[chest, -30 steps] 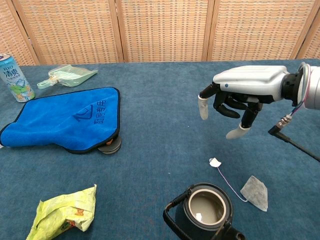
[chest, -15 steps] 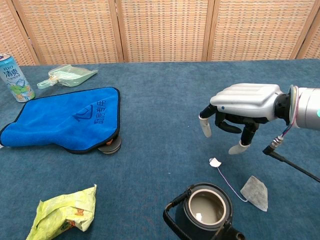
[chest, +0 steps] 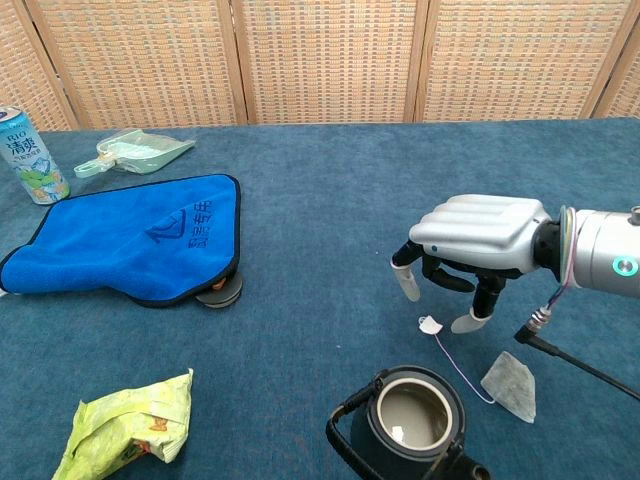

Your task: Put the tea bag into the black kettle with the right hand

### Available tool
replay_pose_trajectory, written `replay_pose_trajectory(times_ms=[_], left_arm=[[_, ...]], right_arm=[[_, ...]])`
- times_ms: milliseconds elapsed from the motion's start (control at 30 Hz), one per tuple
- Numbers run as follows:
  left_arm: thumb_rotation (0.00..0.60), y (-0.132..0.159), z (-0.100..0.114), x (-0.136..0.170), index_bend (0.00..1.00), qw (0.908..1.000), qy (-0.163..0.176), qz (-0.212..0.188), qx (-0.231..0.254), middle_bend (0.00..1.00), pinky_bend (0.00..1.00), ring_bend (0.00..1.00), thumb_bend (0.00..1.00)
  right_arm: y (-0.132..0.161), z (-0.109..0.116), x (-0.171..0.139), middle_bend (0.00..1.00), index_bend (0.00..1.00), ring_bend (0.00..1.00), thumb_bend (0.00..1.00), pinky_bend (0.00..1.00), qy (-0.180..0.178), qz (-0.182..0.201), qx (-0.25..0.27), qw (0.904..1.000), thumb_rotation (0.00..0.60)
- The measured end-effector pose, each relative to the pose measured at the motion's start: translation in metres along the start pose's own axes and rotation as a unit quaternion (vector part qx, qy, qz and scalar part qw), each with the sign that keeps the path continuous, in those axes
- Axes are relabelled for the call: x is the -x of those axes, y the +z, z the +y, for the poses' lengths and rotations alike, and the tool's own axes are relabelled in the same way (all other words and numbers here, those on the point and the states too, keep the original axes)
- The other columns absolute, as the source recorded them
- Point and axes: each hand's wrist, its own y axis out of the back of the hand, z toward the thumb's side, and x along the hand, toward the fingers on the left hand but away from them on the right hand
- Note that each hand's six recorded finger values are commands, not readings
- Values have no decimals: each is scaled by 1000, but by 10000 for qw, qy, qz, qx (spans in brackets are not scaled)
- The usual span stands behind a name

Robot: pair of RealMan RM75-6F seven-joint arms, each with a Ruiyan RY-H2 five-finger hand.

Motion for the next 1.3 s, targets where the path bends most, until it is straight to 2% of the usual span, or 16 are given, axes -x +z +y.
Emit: replay_pose_trajectory(times_ms=[567, 1300], left_arm=[[600, -4, -4, 2, 29, 10000, -42, 71, 31, 0, 0, 0, 479], [600, -6, -8, 2, 29, 9999, -65, 94, 40, 0, 0, 0, 478]], right_arm=[[9, -15, 9, 883, 528, 846, 307, 891, 147, -14, -105, 9998, 600], [4, -18, 17, 883, 537, 846, 346, 891, 212, -97, -149, 9996, 600]])
